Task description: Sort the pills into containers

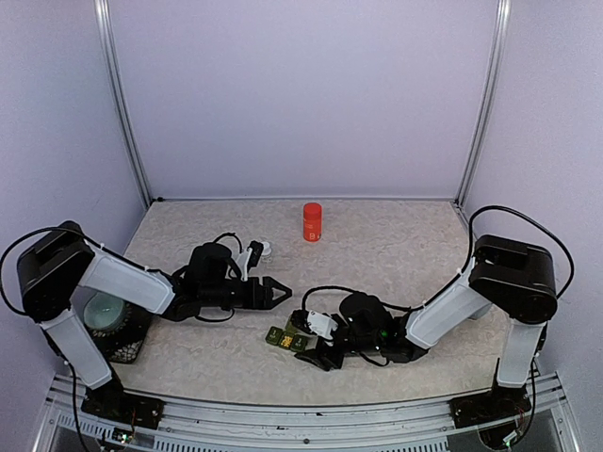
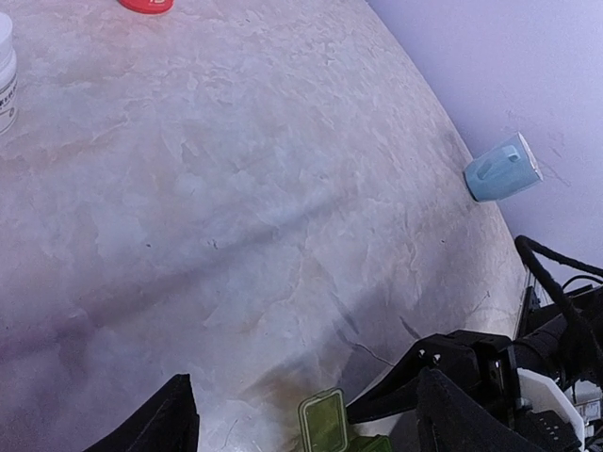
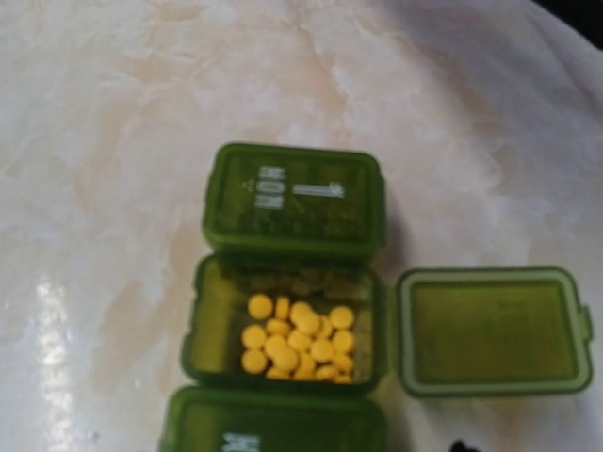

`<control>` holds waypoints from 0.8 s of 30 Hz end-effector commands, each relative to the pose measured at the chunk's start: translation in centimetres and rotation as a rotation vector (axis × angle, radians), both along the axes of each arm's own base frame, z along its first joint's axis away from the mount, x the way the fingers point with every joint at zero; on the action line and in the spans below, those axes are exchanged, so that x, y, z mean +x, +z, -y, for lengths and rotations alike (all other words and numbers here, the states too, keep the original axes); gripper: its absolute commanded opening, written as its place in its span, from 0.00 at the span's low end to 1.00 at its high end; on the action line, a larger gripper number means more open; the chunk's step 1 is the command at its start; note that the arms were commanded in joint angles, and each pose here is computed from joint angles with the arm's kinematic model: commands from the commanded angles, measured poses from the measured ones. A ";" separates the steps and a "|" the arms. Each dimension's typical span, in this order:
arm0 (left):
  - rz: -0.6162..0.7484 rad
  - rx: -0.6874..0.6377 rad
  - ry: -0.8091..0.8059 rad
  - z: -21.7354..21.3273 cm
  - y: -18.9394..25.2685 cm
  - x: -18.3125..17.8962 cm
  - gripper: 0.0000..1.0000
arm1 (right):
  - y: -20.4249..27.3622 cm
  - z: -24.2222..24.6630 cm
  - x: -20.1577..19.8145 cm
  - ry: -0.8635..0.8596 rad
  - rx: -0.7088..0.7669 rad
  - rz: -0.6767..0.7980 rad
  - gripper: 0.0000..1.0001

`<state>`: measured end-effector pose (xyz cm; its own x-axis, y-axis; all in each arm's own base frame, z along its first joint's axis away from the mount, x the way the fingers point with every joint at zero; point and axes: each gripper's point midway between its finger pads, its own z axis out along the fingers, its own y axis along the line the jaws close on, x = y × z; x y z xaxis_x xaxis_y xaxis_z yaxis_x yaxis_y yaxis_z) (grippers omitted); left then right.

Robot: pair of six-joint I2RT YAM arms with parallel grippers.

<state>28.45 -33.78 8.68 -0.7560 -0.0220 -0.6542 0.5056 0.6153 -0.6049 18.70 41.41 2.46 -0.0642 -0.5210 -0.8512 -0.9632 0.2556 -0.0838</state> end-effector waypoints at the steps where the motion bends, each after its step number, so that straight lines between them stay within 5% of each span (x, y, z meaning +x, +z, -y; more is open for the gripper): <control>1: 0.025 -0.042 -0.024 1.3 1.2 0.4 0.77 | -0.3 -0.4 -0.3 -0.004 0.004 -0.012 0.68; 24: -0.012 -0.080 -0.133 3.3 0.2 0.0 0.77 | -1.0 0.0 -0.5 0.001 -0.012 -0.008 0.51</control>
